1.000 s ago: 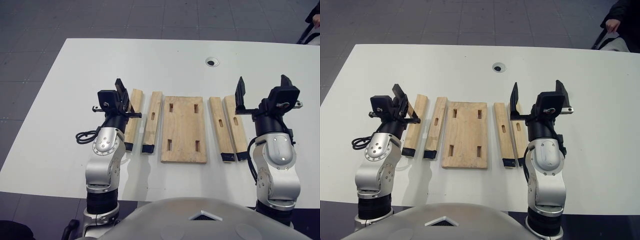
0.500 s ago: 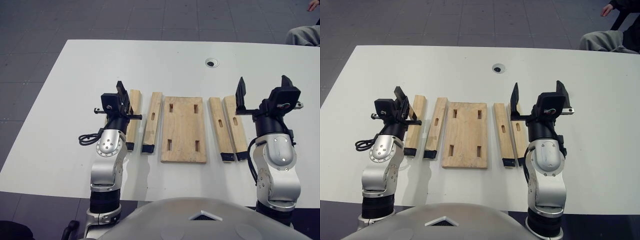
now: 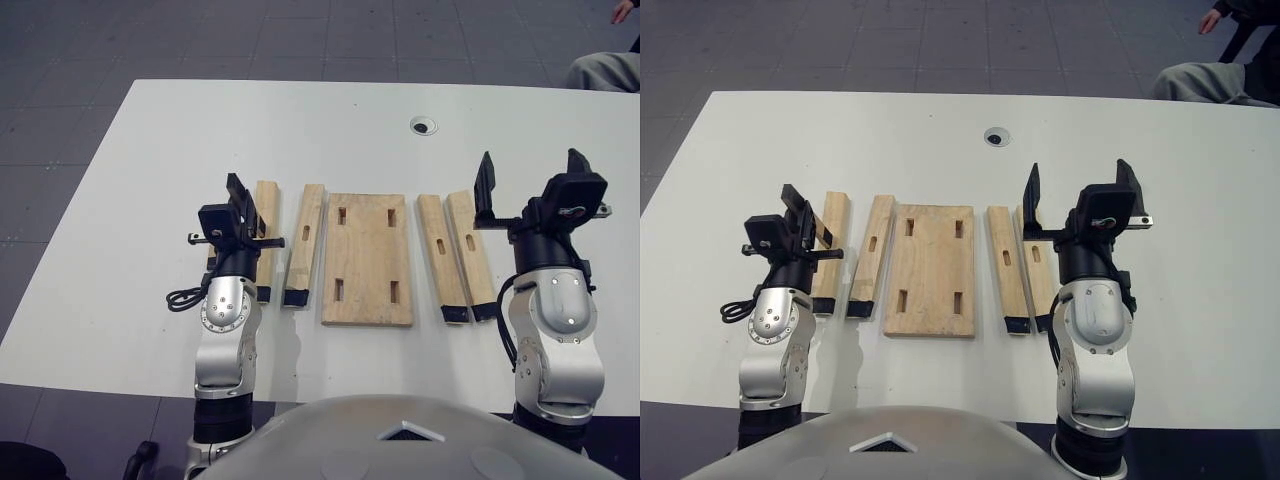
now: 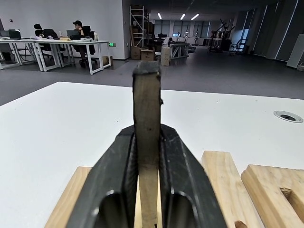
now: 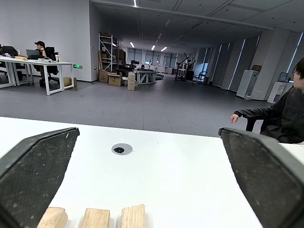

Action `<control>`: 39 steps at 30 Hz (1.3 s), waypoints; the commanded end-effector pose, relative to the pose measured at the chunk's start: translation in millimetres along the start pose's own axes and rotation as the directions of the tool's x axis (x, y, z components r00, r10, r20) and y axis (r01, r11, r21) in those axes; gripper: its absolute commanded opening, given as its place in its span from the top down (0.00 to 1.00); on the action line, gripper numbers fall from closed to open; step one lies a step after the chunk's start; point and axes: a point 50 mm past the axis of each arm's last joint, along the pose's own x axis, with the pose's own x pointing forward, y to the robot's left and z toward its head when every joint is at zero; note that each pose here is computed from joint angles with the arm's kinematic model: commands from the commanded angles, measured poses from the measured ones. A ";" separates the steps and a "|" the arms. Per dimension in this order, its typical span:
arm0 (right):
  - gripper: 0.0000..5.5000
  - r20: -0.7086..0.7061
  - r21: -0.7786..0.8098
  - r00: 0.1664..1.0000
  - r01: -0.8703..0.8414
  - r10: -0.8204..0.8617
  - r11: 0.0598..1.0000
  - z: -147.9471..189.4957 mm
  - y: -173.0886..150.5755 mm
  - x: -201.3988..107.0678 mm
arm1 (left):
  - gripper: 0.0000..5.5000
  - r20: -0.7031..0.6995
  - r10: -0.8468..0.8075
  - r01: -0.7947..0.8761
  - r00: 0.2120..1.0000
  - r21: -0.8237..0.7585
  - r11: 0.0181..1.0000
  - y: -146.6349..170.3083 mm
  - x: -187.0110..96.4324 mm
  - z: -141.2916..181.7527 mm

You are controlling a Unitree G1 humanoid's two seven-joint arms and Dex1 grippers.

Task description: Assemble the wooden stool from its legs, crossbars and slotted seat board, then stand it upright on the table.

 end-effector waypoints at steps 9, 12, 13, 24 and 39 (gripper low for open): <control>0.00 0.020 0.006 1.000 -0.003 0.003 1.000 7.3 0.3 -0.6 | 0.92 -0.741 0.015 0.002 0.672 0.023 1.000 12.1 -56.9 -119.4; 0.00 0.020 0.006 1.000 -0.002 0.002 1.000 7.6 0.3 -0.9 | 0.92 -0.722 -0.013 0.055 0.692 0.035 0.998 9.5 -56.3 -112.5; 0.00 0.020 0.006 1.000 -0.002 0.002 1.000 7.6 0.2 -0.8 | 0.92 -0.702 -0.021 0.066 0.712 0.037 0.997 8.5 -54.3 -107.0; 0.00 0.021 0.004 1.000 -0.006 0.006 1.000 6.8 1.9 0.5 | 0.92 -0.343 -0.010 0.055 0.939 0.123 0.991 -0.2 -34.3 -33.2; 0.00 0.014 0.008 1.000 -0.010 0.010 1.000 4.2 4.4 0.3 | 0.79 -0.260 -0.038 0.054 0.965 0.056 0.997 -4.8 -34.3 -12.4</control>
